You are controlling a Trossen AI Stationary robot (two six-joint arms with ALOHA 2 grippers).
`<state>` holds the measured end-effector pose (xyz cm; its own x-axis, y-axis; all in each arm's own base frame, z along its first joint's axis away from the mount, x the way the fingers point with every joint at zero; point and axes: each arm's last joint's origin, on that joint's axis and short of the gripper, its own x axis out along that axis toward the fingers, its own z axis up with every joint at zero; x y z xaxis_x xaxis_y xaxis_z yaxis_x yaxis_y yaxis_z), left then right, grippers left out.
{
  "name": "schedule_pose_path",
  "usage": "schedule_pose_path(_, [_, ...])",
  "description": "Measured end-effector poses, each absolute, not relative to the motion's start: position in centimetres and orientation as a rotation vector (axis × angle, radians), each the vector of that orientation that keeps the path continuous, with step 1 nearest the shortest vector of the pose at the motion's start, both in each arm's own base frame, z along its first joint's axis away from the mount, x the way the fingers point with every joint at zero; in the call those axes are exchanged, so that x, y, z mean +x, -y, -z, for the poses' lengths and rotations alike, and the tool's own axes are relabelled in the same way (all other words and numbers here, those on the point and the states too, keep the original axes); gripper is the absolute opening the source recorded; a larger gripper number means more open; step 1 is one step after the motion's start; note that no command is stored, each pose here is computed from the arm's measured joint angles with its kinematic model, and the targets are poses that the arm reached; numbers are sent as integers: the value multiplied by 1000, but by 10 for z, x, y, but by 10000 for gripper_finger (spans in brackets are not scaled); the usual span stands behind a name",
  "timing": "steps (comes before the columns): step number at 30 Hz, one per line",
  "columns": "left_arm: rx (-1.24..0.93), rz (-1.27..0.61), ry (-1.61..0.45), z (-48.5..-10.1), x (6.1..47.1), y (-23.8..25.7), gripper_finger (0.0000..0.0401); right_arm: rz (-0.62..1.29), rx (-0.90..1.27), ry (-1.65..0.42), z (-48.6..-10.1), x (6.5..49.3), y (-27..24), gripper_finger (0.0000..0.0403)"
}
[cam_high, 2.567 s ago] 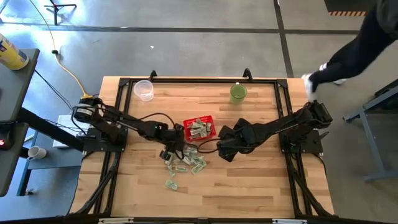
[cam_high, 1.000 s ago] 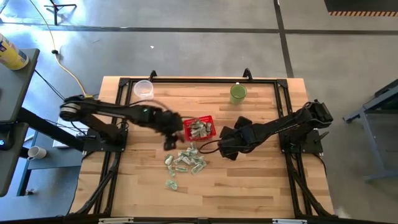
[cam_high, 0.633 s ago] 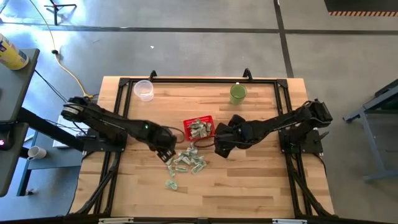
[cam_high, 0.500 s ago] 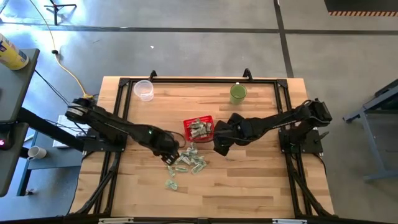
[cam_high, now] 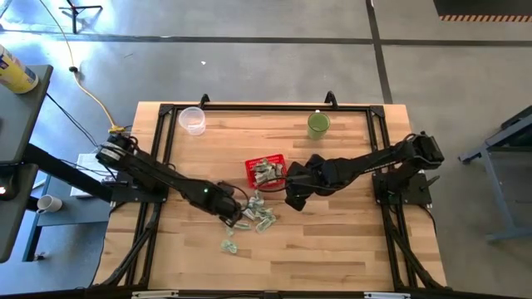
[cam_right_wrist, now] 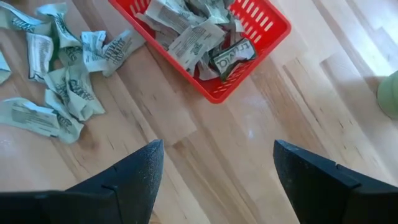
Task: Pick and place Stevia / Truvia into bins
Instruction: Put the truvia packet into the red basket
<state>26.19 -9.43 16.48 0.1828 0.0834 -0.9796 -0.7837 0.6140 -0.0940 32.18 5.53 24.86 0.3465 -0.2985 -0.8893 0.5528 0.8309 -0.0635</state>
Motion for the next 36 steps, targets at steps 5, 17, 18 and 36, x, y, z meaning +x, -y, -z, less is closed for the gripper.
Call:
schedule_pose_path(5, [-708,-686,-1291,-147,270,96,226,569,278,-1083,-249,321,-56,293])
schedule_pose_path(17, [-691,-646,-1347,-139,272,98,188,589,251,-1095,-248,319,-55,293])
schedule_pose_path(18, [-680,-636,-1354,-139,272,99,170,592,252,-1094,-248,320,-54,293])
schedule_pose_path(36, [-308,-527,-1294,-189,257,87,24,700,457,-1093,-246,303,-89,293])
